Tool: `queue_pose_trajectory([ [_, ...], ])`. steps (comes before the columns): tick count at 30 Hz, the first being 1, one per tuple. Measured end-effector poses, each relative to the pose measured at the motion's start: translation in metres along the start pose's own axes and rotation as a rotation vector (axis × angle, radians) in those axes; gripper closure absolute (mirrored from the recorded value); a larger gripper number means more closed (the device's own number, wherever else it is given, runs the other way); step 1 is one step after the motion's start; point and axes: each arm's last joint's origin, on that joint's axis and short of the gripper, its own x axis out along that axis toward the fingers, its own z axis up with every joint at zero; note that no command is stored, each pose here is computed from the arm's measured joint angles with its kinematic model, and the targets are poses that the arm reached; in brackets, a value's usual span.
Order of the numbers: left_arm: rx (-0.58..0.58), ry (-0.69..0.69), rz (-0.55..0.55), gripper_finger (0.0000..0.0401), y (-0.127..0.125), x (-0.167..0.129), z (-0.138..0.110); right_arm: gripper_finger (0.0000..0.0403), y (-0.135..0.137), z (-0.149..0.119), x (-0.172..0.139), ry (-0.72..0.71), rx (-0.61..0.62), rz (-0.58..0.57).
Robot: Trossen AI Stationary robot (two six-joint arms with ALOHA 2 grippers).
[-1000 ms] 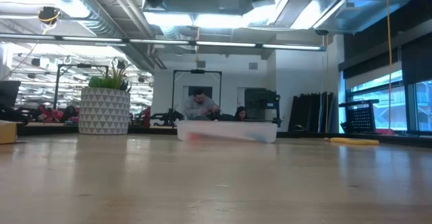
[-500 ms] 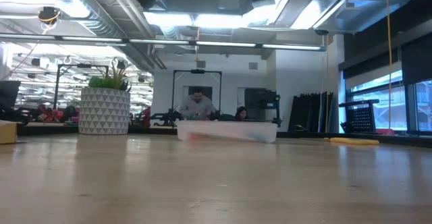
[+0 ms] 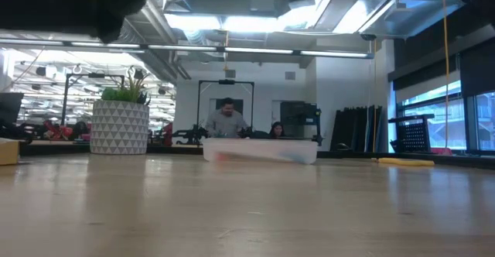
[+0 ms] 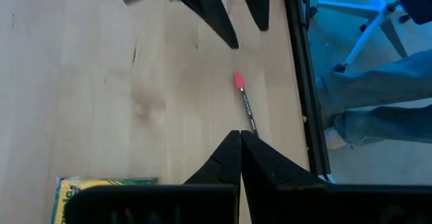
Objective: Pack school essentials
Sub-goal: Put the black pencil into the orange supply box
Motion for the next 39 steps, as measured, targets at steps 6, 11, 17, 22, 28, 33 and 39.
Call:
queue_pose_trajectory([
  [6, 0.000, 0.003, -0.002, 0.0401, 0.000, 0.000, 0.000, 0.0216, 0.003, -0.022, 0.024, 0.000, -0.014, 0.006],
  [11, 0.001, 0.004, -0.003, 0.0401, 0.000, 0.000, 0.000, 0.0216, 0.002, -0.036, 0.038, -0.003, -0.027, 0.005],
  [17, 0.001, 0.004, -0.003, 0.0401, 0.000, 0.000, 0.000, 0.0216, 0.002, -0.043, 0.045, -0.027, -0.033, 0.002],
  [22, 0.000, 0.004, -0.002, 0.0401, 0.000, 0.000, 0.000, 0.0216, 0.002, -0.052, 0.051, -0.012, -0.028, 0.004],
  [28, -0.001, 0.004, -0.003, 0.0401, 0.000, 0.000, 0.000, 0.0217, 0.001, -0.054, 0.052, -0.001, -0.020, -0.020],
  [33, -0.002, 0.003, -0.003, 0.0401, 0.000, 0.000, 0.000, 0.0225, 0.000, -0.055, 0.052, 0.007, -0.019, -0.022],
  [39, -0.004, 0.003, -0.003, 0.0401, 0.000, 0.000, 0.000, 0.0235, -0.001, -0.055, 0.052, 0.007, -0.019, -0.023],
])
